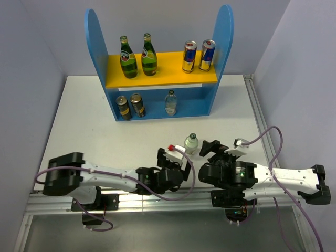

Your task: Place and organize the beverage onto the shelf

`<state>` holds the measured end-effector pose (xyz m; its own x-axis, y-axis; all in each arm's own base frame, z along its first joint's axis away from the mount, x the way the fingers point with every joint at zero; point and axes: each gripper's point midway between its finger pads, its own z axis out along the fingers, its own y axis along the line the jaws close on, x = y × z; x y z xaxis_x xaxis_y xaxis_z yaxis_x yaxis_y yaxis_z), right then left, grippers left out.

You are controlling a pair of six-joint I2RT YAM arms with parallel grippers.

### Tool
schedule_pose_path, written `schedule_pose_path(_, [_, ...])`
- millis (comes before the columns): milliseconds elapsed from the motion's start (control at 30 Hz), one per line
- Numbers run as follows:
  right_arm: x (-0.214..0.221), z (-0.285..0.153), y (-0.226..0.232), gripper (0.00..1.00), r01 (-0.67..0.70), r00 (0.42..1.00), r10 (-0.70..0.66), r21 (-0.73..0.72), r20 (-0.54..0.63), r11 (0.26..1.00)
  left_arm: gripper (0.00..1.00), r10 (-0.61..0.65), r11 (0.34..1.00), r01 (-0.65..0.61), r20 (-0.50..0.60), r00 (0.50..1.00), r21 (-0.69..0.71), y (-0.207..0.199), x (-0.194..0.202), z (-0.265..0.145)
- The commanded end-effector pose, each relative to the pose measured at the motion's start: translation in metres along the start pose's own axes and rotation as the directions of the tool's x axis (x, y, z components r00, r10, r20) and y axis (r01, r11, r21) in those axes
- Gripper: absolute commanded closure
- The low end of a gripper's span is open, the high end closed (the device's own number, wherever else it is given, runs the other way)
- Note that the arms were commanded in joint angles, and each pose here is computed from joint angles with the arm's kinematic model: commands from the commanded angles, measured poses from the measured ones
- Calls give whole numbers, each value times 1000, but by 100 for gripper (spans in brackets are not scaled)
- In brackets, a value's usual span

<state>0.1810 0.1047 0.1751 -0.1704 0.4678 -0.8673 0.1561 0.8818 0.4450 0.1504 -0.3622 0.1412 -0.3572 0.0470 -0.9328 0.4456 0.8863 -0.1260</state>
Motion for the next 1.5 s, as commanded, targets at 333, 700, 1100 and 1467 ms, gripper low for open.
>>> schedule_pose_path(333, [-49,1,-26,0,-94,974,91,1,207,996,1,-29,996,12,189,982,91,-74,-8,49])
schedule_pose_path(700, [-38,4,-31,0,-82,974,79,4,212,997,1,-57,998,61,220,974,-13,-46,-13,119])
schedule_pose_path(1100, [-30,6,-30,0,-61,975,58,8,214,998,1,-25,997,41,237,971,-65,-29,-27,166])
schedule_pose_path(1467, [-27,7,-32,0,-61,975,58,8,214,998,24,-24,993,50,230,973,-107,-19,-21,203])
